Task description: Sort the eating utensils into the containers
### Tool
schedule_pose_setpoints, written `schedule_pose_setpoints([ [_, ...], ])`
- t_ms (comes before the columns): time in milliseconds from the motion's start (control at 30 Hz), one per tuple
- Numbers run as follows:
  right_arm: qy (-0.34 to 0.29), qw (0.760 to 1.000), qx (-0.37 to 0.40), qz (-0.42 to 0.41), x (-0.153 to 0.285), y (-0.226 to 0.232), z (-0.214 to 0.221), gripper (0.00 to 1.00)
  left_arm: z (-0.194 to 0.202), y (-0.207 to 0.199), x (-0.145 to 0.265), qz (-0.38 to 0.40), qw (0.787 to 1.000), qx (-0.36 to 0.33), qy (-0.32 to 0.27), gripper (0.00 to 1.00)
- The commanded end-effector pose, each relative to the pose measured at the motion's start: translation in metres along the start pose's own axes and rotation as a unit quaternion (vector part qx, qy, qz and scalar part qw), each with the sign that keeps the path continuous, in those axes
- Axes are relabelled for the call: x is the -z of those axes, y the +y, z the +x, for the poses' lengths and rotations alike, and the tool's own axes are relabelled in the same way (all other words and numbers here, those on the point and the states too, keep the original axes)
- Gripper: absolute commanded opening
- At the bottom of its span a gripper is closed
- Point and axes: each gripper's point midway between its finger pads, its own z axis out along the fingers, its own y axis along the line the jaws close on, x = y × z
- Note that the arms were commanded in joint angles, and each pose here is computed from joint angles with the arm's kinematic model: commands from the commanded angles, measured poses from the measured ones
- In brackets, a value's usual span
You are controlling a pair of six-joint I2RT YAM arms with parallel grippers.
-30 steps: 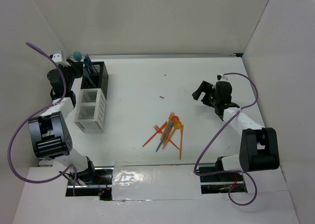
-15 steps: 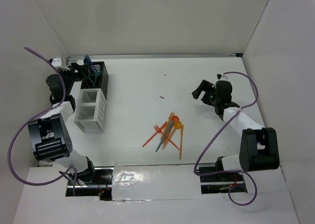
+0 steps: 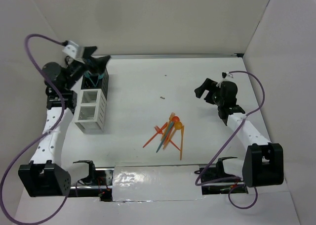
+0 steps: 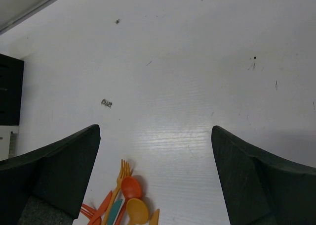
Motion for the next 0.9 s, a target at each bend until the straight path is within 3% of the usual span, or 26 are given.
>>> schedule_pose_setpoints([
  [0, -0.005, 1.0, -0.005, 0.011, 0.01, -0.005, 0.001, 1.0, 0.038, -0.092, -0.014, 0.137, 0.988, 0.012, 0.076, 0.79],
  [167, -0.011, 0.999, -0.002, 0.03, 0.026, -0.01, -0.001, 1.0, 0.115, -0.175, -0.02, 0.187, 0.96, 0.099, 0.182, 0.73],
  [267, -0.012, 0.999, -0.009, 0.048, 0.034, -0.018, 0.005, 1.0, 0.174, -0.227, -0.009, 0.205, 0.928, 0.147, 0.272, 0.7],
  [367, -0.016, 0.998, -0.018, 0.05, 0.04, -0.02, 0.012, 1.0, 0.204, -0.296, 0.011, 0.253, 0.892, 0.168, 0.336, 0.69],
  [433, -0.021, 0.998, -0.024, 0.05, 0.044, -0.021, 0.011, 1.0, 0.237, -0.301, 0.005, 0.22, 0.884, 0.167, 0.378, 0.64],
  [467, -0.022, 0.998, -0.024, 0.049, 0.044, -0.02, 0.011, 1.0, 0.263, -0.319, 0.019, 0.222, 0.86, 0.164, 0.43, 0.62],
  [533, -0.02, 0.998, -0.024, 0.051, 0.045, -0.021, 0.012, 1.0, 0.274, -0.318, 0.008, 0.194, 0.858, 0.159, 0.448, 0.56],
  [567, -0.019, 0.998, -0.02, 0.057, 0.046, -0.024, 0.013, 1.0, 0.29, -0.33, 0.013, 0.191, 0.847, 0.154, 0.472, 0.55],
  [700, -0.026, 0.997, -0.018, 0.07, 0.049, -0.028, 0.01, 1.0, 0.32, -0.337, 0.007, 0.143, 0.853, 0.116, 0.488, 0.55],
  [867, -0.027, 0.997, -0.016, 0.07, 0.05, -0.03, 0.012, 1.0, 0.336, -0.347, 0.011, 0.141, 0.842, 0.134, 0.504, 0.52],
])
